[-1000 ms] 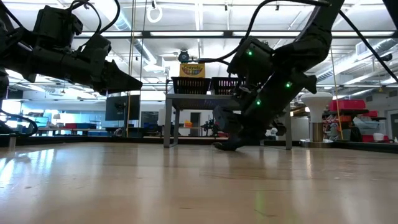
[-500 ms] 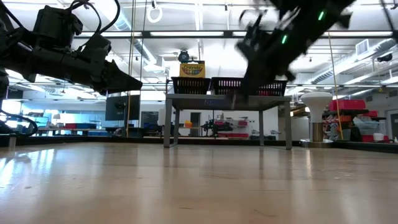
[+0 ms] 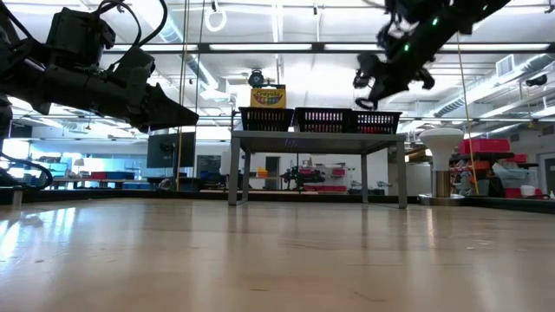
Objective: Sort rubber bands into baskets
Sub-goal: Put the black spring rubberband into the right black basket on the shelf, then return to Home Position
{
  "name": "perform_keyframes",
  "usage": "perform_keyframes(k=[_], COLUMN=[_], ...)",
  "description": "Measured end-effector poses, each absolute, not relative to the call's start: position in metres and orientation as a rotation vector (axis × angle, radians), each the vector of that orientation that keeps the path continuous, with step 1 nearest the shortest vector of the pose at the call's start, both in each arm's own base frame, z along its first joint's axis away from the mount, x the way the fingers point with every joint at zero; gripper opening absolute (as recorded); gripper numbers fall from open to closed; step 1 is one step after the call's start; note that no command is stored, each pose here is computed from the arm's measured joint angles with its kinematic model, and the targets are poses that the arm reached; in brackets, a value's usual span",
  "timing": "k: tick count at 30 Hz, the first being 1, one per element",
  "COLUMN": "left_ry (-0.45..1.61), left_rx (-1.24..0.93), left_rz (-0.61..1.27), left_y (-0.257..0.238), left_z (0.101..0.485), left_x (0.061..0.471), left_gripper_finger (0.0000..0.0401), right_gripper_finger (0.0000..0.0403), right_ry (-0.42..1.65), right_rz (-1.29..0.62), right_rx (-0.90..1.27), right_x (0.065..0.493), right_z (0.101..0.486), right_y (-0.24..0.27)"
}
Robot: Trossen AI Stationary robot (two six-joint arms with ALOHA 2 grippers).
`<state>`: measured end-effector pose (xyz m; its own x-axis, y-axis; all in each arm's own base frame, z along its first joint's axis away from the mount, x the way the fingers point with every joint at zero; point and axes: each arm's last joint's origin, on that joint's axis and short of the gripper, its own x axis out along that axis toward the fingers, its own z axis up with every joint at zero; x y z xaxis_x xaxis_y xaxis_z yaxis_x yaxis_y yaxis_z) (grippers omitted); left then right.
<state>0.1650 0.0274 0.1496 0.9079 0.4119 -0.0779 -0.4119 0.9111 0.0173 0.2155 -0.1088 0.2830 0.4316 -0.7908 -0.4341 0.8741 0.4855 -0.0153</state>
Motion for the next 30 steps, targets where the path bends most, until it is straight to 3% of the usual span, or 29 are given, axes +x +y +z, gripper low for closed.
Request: perform_keyframes(k=[8, 14, 22, 26, 30], left_ry=[0.072, 0.077, 0.083, 0.061, 0.055], left_rx=[-0.001, 0.015, 0.04, 0.049, 0.057], left_rz=[0.425, 0.312, 0.372, 0.392, 0.391], left_y=[0.027, 0.024, 0.038, 0.046, 0.051], left_z=[0.15, 0.15, 0.154, 0.16, 0.166], left_x=[0.165, 0.166, 0.159, 0.152, 0.143], left_gripper_finger=[0.0125, 0.0125, 0.0125, 0.0125, 0.0125], right_gripper_finger=[0.0057, 0.0139, 0.0236, 0.0208, 0.0109], right_ry=[0.465, 0.447, 0.423, 0.427, 0.408], right_rz=[-1.054, -1.039, -0.96, -0.825, -0.674], right_rx=[0.291, 0.279, 0.132, 0.047, -0.044], right_x=[0.207, 0.209, 0.208, 0.209, 0.209], right_z=[0.271, 0.273, 0.291, 0.295, 0.287], right_y=[-0.147, -0.145, -0.126, -0.099, -0.072])
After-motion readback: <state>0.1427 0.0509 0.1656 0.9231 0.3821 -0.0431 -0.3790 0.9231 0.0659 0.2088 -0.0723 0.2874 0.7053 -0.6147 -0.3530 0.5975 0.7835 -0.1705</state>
